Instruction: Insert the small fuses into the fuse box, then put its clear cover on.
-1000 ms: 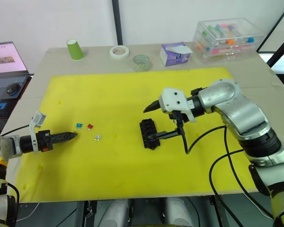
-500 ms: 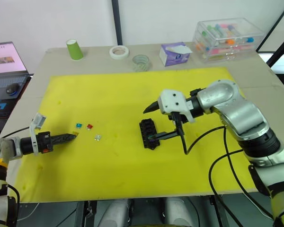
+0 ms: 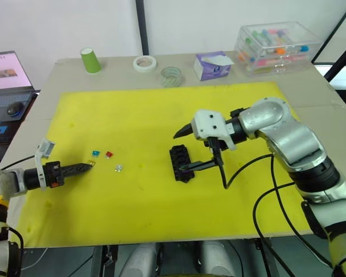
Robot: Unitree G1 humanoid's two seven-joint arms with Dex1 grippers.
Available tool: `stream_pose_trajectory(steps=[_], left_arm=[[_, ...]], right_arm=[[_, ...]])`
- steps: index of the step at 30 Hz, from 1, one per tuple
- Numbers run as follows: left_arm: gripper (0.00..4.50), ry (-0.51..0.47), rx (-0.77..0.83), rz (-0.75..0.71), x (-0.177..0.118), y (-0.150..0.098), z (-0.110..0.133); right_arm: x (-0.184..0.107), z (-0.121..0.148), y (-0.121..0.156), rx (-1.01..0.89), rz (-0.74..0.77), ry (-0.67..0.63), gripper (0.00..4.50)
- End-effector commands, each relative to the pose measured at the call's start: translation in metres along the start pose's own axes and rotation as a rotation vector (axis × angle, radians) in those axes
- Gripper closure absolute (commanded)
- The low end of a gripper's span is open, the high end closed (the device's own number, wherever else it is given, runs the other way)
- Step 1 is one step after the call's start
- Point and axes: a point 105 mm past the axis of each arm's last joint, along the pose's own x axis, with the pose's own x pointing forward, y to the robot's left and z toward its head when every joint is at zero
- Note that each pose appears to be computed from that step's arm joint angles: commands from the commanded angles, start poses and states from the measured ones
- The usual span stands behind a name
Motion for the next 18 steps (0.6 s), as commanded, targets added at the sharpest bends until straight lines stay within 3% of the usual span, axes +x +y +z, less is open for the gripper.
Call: stream_pose_trajectory(steps=[1, 11, 18], left_arm=[[4.42, -0.055, 0.078, -0.075, 0.0, -0.023, 0.015], [4.42, -0.132, 0.227, -0.311, 0.027, -0.104, 0.029], [4.42, -0.229, 0.504, -0.533, 0.058, -0.19, 0.034]], right_arm=[[-0.004, 0.011, 0.001, -0.023, -0.005, -0.034, 0.0], [-0.011, 0.021, 0.001, 0.026, 0.002, -0.085, 0.0], [-0.031, 0.053, -0.006, 0.33, 0.061, -0.248, 0.0]])
